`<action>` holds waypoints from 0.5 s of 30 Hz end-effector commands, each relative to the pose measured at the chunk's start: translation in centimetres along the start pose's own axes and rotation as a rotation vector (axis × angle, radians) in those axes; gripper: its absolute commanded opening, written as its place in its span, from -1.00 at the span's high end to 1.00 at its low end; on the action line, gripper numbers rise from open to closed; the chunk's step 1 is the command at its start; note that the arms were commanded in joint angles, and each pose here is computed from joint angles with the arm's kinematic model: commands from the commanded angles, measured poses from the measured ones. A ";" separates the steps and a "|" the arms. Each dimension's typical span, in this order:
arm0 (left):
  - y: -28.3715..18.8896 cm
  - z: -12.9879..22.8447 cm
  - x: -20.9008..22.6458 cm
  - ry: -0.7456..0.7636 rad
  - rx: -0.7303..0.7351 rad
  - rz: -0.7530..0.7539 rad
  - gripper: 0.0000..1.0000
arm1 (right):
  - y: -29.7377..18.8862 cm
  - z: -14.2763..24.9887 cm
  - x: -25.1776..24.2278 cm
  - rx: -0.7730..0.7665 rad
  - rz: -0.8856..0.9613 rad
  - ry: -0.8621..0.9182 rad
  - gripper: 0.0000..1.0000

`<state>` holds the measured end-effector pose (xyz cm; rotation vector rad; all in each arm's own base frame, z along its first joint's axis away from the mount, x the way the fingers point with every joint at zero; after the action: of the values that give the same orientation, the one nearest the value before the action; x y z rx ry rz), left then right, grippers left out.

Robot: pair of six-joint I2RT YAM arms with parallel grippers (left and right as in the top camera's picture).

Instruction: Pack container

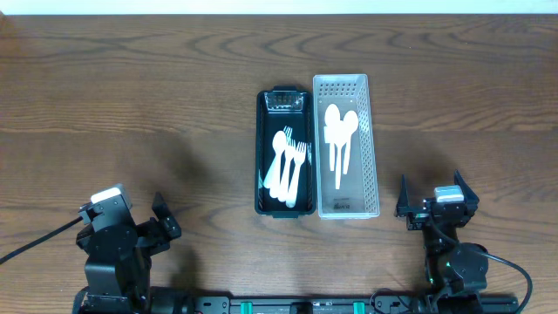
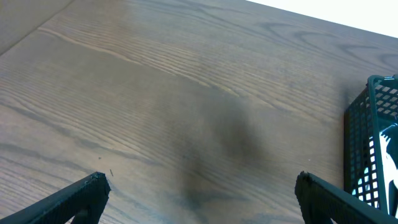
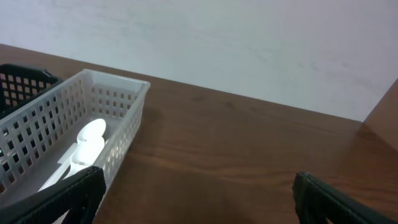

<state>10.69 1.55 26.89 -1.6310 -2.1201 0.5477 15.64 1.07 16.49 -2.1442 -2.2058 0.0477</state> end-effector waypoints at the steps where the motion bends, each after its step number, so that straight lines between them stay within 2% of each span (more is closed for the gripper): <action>1: 0.0 0.0 0.2 0.007 0.000 -0.020 -0.96 | 0.0 0.1 -0.1 0.000 0.000 -0.017 -0.99; 12: 0.0 0.1 0.2 0.007 0.000 -0.020 -0.96 | 0.0 0.0 -0.1 0.000 0.000 -0.017 -0.98; 15: -0.2 0.3 0.8 0.056 0.003 -0.077 -0.96 | 0.0 0.1 -0.1 0.000 0.000 -0.017 -0.99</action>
<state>10.64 1.63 26.86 -1.6178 -2.1167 0.5351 15.63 1.09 16.49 -2.1414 -2.2081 0.0481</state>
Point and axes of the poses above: each gripper's point midway between its finger pads, its own y axis out along the fingers, its own x axis along the line the jaws close on, z = x × y, the point moved 9 cm from there along -y, back along the fingers, and after that the axes turned 10 degrees about y, right-handed, at the moved point
